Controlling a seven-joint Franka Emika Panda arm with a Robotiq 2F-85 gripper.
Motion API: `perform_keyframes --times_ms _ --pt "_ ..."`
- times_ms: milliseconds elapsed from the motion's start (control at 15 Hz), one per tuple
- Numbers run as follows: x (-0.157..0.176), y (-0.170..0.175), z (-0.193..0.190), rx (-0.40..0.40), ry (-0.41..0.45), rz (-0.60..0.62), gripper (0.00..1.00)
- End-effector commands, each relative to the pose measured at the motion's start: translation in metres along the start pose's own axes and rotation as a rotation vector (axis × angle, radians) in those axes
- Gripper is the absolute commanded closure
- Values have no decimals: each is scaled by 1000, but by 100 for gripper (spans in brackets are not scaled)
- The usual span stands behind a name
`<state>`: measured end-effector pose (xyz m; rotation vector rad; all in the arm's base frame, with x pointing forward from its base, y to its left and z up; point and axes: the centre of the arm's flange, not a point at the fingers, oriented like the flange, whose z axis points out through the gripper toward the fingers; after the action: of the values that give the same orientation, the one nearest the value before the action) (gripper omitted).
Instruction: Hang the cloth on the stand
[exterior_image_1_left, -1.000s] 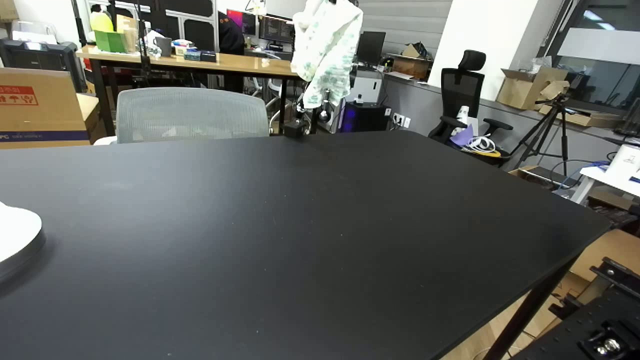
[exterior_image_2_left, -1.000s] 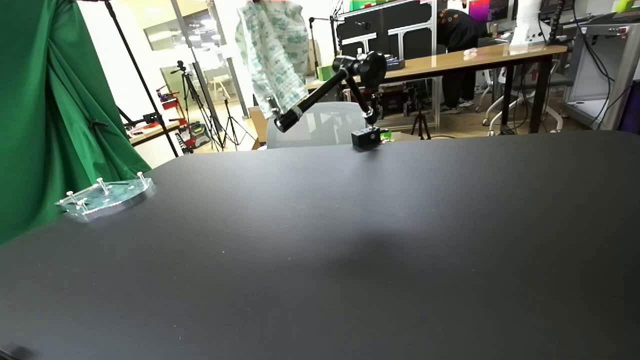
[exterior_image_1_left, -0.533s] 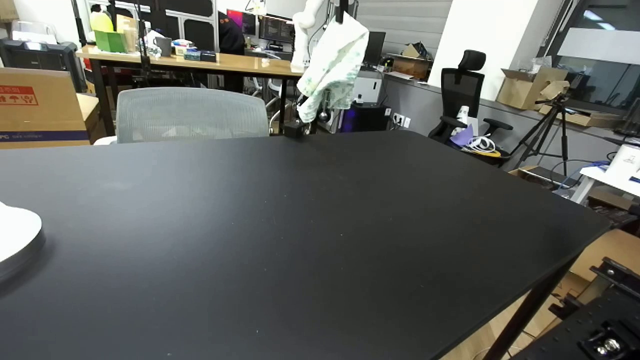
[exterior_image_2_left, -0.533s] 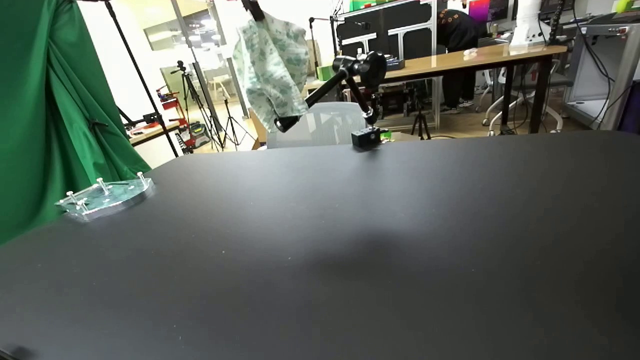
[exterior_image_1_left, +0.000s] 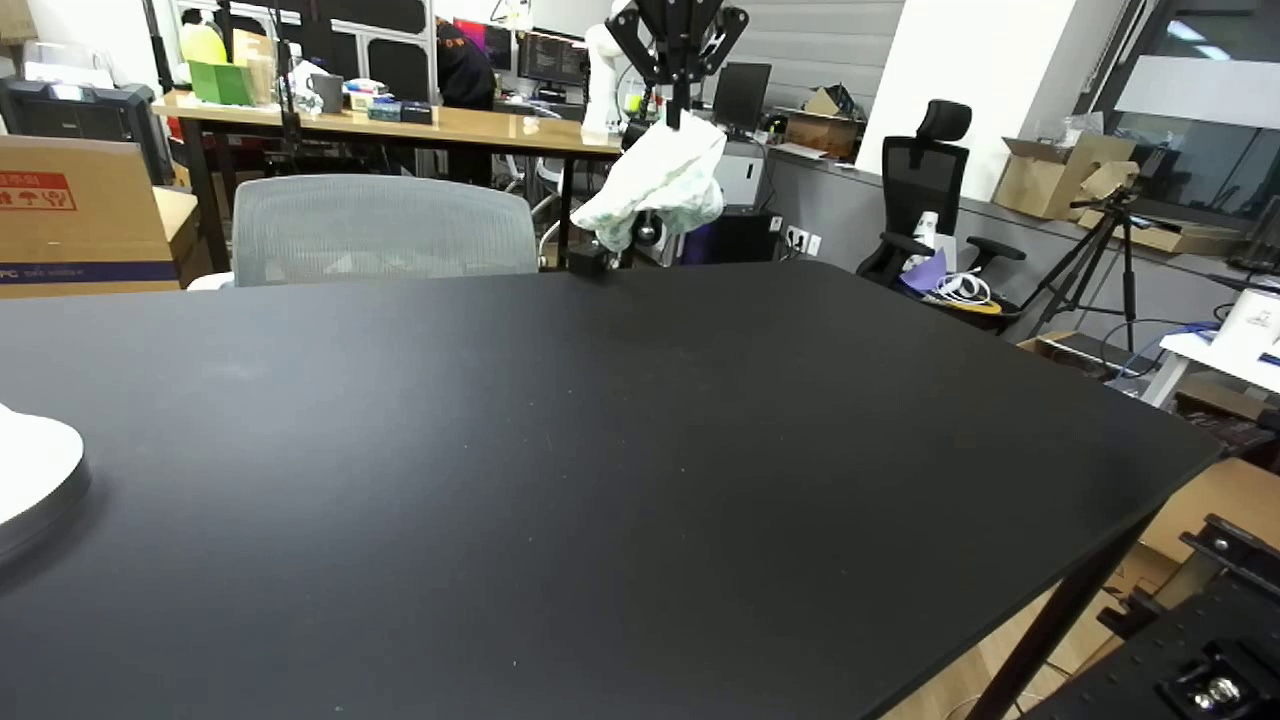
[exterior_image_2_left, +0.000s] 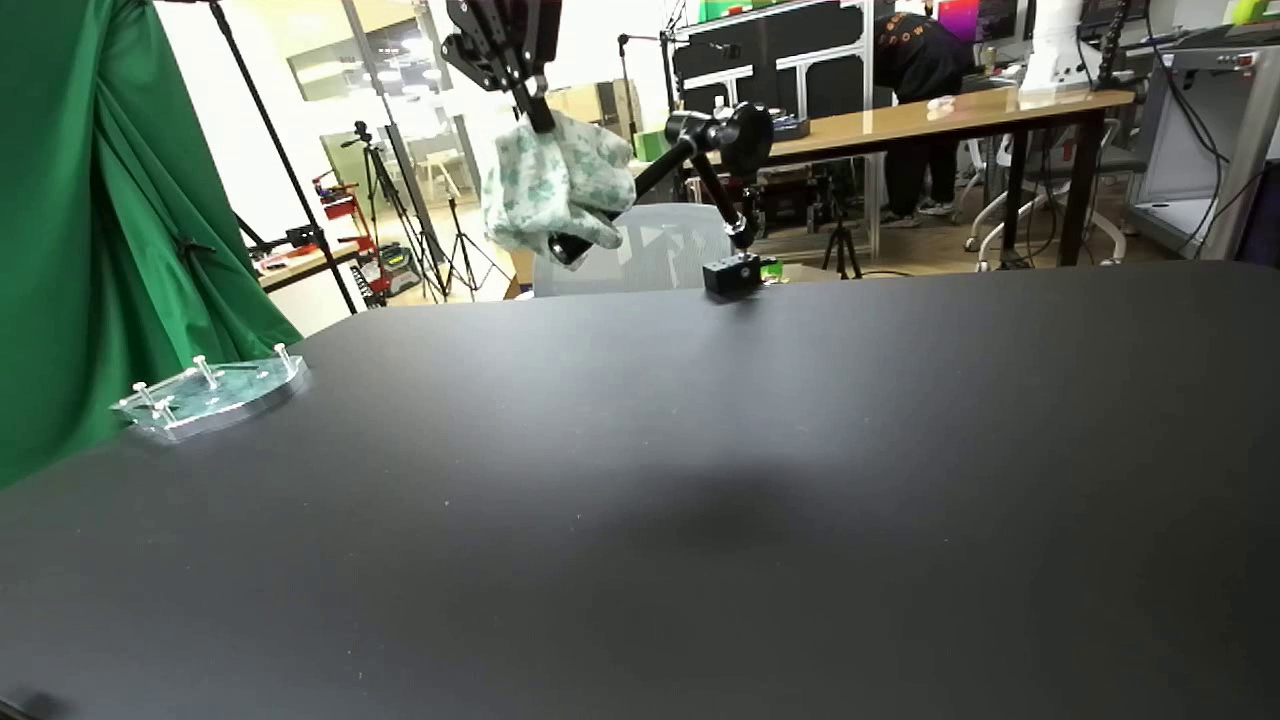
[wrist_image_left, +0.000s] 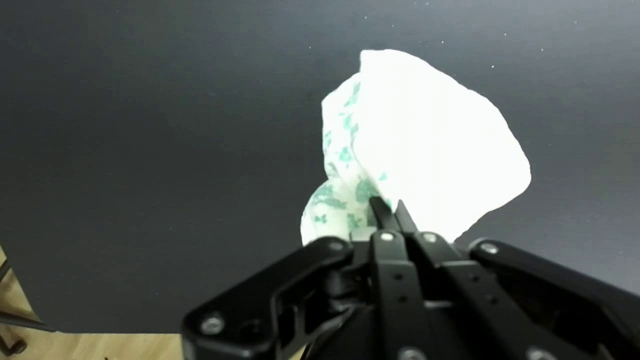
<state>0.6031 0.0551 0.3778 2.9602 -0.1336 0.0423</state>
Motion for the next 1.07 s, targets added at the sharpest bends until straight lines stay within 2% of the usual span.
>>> perform_keyframes --times_ms 0,333,400,533,1000 --pt "1 -4 9 32 14 33 100" --pt "2 -4 20 39 12 40 100" --pt "2 -3 20 43 9 38 73" --pt "1 -3 17 47 8 40 68" --pt "-1 -5 5 65 32 40 19"
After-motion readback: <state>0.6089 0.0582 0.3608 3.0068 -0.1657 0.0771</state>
